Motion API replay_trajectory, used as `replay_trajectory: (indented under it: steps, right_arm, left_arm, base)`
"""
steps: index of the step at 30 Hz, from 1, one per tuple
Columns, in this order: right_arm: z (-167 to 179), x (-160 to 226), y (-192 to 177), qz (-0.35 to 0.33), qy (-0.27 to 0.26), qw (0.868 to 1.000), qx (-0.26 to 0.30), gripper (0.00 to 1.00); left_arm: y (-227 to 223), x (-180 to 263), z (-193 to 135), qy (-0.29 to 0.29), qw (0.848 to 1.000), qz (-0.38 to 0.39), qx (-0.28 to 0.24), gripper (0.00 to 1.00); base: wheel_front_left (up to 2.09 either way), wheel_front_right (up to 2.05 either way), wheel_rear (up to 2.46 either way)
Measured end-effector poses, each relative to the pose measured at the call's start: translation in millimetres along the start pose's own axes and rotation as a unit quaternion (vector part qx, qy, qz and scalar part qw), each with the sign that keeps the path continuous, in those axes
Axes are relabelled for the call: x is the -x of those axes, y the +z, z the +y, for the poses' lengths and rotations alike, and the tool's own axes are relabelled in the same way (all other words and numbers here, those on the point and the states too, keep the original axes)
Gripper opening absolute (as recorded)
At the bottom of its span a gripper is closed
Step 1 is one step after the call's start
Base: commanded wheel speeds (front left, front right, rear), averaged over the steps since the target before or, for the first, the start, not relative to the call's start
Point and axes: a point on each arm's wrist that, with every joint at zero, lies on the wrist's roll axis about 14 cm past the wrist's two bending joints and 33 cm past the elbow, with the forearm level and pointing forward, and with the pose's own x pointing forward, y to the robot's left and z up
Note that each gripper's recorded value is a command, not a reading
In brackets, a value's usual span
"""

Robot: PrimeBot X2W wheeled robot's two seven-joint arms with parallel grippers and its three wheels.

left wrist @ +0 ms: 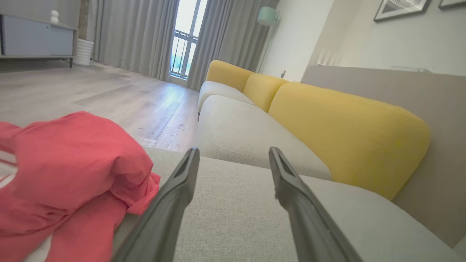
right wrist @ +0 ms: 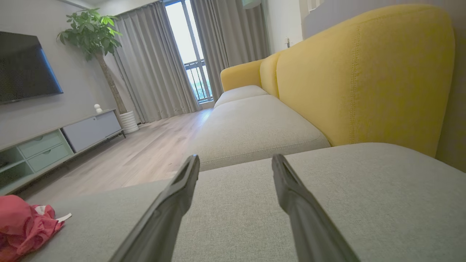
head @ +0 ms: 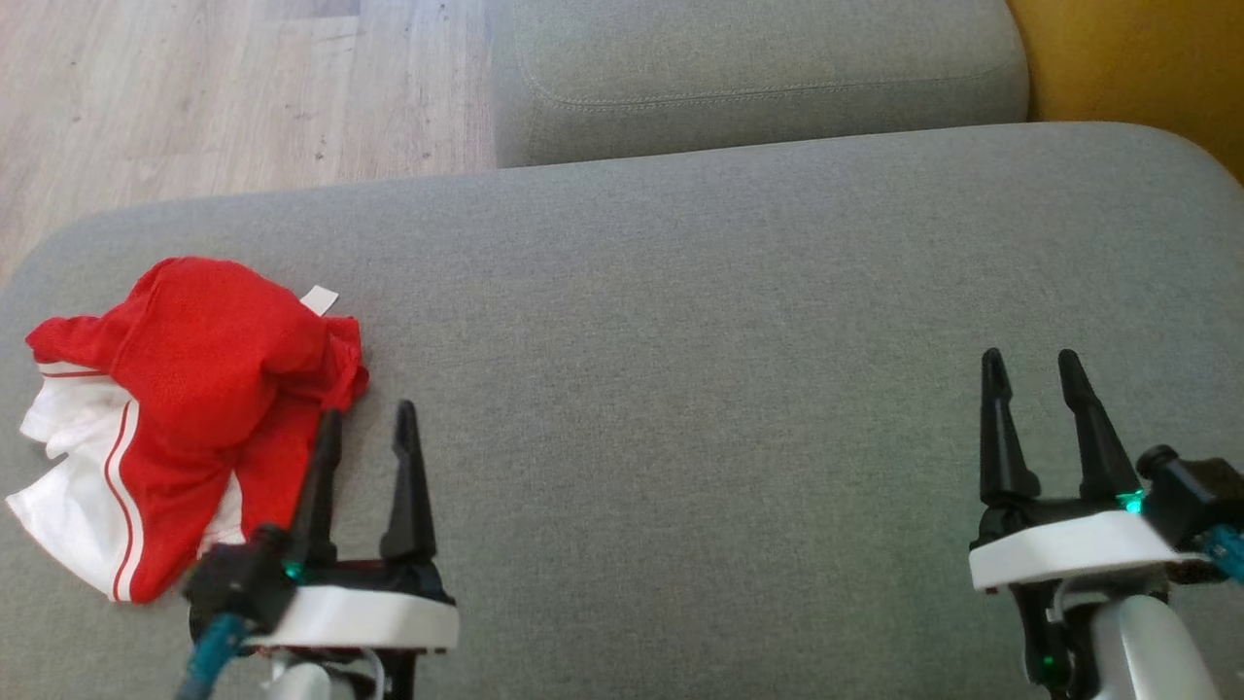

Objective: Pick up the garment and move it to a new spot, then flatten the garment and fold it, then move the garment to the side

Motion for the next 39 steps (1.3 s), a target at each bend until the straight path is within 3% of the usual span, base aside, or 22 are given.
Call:
replay_trajectory:
  steps: [8,20,33,39]
  right_arm:
    - [5.7,1.4,-3.8,0.003,0.015,0.998,0.062,1.0]
    - [18.1,2.5,-6.7,0.0,0.042,0.99,0.131,1.0]
    - [15.3,7.9,-2.8,-0.018,0.032,0.996,0.08,1.0]
    - [10.7,11.5,-11.4,-0.008,0.015,1.0,0.007,1.0]
  left_arm:
    - [-20.9,4.5,-8.3,-0.023,0.995,0.03,-0.09,1.0]
    - [-28.8,8.6,-13.0,-0.026,0.986,0.029,-0.161,1.0]
    - [-13.2,3.0,-11.3,-0.019,0.995,-0.006,-0.102,1.0]
    - [-25.4,9.7,-8.4,-0.024,0.995,0.014,-0.098,1.0]
  base:
    - [0.0,0.0,0.0]
    - [0.0,0.0,0.0]
    - [0.0,0.0,0.0]
    - [0.0,0.0,0.0]
